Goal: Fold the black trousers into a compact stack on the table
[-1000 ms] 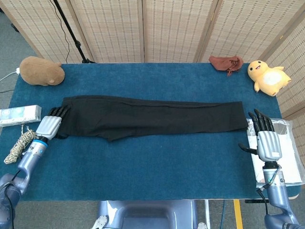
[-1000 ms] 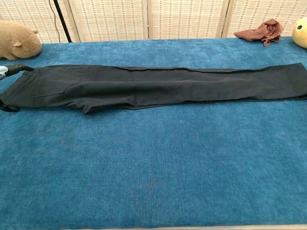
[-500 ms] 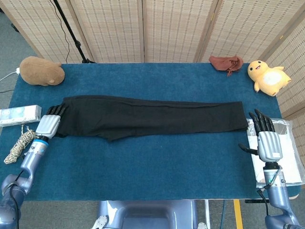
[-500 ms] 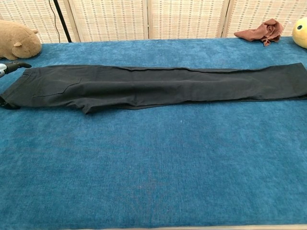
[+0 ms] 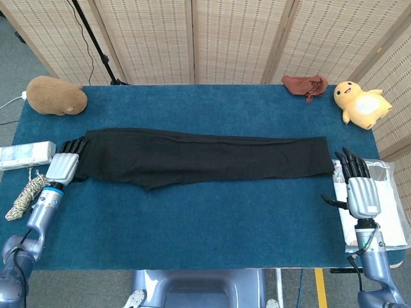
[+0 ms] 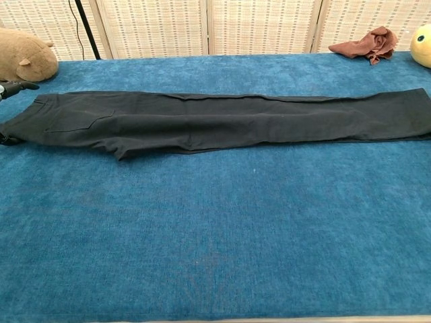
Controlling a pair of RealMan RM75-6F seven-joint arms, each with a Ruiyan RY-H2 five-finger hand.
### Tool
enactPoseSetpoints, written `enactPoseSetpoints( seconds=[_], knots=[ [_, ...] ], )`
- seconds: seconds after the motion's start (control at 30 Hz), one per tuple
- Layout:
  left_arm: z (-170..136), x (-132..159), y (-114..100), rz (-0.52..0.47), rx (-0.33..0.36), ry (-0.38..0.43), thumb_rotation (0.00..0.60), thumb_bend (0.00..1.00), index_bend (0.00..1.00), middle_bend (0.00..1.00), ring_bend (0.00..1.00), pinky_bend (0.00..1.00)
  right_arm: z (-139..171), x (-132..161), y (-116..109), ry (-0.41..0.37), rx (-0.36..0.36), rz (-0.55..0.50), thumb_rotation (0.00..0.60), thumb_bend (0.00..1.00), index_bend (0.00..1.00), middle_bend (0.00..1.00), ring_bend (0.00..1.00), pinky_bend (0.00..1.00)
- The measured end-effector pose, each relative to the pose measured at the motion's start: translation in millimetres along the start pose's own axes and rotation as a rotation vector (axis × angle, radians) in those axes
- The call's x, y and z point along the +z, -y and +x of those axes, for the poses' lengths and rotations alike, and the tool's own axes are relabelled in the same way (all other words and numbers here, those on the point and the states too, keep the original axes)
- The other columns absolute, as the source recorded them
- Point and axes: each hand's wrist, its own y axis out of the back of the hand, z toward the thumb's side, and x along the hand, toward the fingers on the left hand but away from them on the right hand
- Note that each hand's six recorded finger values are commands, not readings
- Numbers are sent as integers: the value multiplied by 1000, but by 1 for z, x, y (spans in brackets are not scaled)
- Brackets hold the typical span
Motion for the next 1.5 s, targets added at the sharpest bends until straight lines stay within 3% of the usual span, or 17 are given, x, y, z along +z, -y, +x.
enactPoseSetpoints(
  seconds=[0.03,0.1,0.4,0.6,0.73,1.0,1.5],
  knots=[
    [0,0,-1,2,9,-1,600,272,314,75,44,126,0,0,0,0,-1,-1,600,0,0,0,0,62],
    [0,-1,-3,9,15,-6,600,296,366,126,88,146,0,0,-1,-1,-2,-3,600,0,0,0,0,63],
    [3,1,-6,19,29,-11,600,356,513,278,232,278,1,1,-2,-3,-2,-12,600,0,7,0,0,65],
    [5,3,-11,14,46,-1,600,487,577,358,301,358,1,2,-2,-6,0,-16,600,0,7,0,0,66],
    [5,0,-15,43,54,-5,600,501,621,395,330,394,1,3,-2,-9,2,-22,600,0,7,0,0,66],
    [-4,-17,-19,97,32,-1,600,503,653,424,337,399,2,4,-2,-9,2,-28,600,0,7,0,0,67],
    [-47,-87,-37,144,48,-127,600,514,654,424,337,399,2,11,2,-26,15,-29,600,0,7,0,0,67]
  ],
)
